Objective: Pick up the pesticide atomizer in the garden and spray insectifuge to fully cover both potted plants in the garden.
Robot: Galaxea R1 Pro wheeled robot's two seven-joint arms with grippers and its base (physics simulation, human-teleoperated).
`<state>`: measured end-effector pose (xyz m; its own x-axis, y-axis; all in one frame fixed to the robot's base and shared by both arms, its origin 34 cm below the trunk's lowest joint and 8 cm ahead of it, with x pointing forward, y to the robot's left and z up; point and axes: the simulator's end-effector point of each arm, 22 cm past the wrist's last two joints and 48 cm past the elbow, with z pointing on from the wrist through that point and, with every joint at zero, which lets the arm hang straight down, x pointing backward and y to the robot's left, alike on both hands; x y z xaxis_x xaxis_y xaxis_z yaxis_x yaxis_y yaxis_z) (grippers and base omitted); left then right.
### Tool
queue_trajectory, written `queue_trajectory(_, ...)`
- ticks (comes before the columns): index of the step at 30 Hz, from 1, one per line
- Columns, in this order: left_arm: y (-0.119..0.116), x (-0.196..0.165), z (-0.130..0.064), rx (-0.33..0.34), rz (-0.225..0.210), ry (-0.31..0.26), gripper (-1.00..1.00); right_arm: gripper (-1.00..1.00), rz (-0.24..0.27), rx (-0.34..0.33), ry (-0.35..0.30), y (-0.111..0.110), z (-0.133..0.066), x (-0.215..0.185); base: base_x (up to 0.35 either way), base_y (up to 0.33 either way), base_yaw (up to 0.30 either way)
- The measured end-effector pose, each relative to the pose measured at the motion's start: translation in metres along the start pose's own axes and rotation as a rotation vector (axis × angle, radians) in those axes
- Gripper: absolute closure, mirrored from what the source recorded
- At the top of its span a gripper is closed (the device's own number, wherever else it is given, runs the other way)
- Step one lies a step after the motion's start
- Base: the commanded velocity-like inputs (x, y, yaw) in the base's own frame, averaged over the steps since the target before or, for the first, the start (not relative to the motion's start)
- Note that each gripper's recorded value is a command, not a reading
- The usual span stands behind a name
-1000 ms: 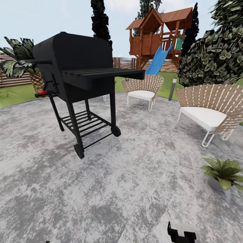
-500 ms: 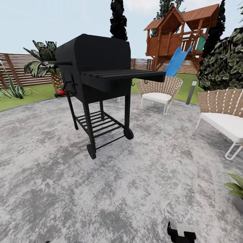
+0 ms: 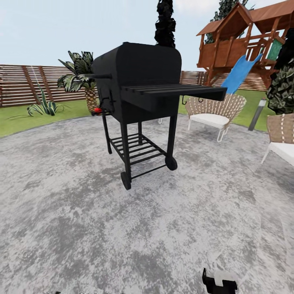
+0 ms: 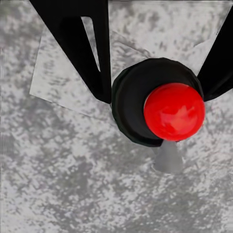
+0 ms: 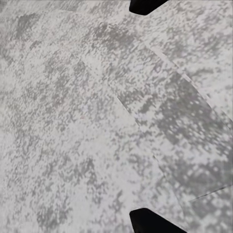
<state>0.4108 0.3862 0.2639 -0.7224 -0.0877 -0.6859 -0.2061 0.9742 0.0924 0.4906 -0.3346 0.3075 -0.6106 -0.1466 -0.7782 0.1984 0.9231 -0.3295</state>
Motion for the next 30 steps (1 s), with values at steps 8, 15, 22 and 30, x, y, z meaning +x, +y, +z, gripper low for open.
queue_trajectory(8, 0.0008, 0.0000, -0.0002, -0.004, -0.005, -0.001, 1.00, -1.00, 0.000, 0.000, 0.000, -0.0001, -0.0002, 0.0001, 0.087, 0.000, 0.280)
queue_trajectory(15, 0.0013, 0.0018, -0.0008, -0.007, -0.013, 0.002, 1.00, -1.00, 0.000, 0.000, 0.000, -0.0001, -0.0003, -0.0001, 0.302, 0.005, 0.280)
queue_trajectory(22, 0.0017, 0.0020, -0.0009, -0.009, -0.015, 0.003, 1.00, -1.00, 0.000, 0.000, 0.000, 0.0000, -0.0003, -0.0001, 0.323, 0.111, 0.280)
queue_trajectory(30, 0.0019, 0.0022, -0.0009, -0.010, -0.016, 0.003, 1.00, -1.00, 0.000, -0.001, 0.000, 0.0001, -0.0004, 0.0002, 0.257, 0.219, 0.280)
